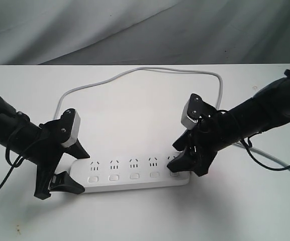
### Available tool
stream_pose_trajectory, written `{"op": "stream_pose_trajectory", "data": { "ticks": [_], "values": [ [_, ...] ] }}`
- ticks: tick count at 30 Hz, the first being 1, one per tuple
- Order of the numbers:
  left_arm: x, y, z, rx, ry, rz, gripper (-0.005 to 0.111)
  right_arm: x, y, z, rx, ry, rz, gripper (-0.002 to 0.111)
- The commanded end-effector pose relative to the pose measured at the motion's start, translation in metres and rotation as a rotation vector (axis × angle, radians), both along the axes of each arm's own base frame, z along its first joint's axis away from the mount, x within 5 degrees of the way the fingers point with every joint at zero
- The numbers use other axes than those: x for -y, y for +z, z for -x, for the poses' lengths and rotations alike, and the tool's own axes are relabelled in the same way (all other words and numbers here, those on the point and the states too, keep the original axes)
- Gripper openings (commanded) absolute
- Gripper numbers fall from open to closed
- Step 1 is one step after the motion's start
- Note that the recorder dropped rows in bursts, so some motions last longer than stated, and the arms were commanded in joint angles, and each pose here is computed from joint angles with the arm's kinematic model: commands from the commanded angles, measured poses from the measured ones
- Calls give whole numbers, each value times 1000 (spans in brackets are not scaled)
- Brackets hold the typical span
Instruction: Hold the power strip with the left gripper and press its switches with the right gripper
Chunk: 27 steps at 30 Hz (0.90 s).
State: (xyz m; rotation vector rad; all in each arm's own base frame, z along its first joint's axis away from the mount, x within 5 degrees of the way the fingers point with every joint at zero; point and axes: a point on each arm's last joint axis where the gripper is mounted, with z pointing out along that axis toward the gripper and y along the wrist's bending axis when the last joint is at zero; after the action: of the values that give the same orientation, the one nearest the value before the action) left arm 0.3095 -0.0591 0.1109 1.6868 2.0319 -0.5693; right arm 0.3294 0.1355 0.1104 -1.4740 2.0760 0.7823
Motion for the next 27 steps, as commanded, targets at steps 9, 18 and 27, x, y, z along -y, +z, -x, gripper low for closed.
{"op": "stream_pose_trajectory", "data": {
  "ticks": [9,18,27],
  "values": [
    [1,1,-1,9,-6,2,42,-3,75,1,189,-74,-128,63],
    [1,1,-1,9,-6,2,42,4,126,7,288,-220,-157,63],
    [1,1,-1,9,-6,2,42,18,193,26,468,-384,-202,63]
  ]
}}
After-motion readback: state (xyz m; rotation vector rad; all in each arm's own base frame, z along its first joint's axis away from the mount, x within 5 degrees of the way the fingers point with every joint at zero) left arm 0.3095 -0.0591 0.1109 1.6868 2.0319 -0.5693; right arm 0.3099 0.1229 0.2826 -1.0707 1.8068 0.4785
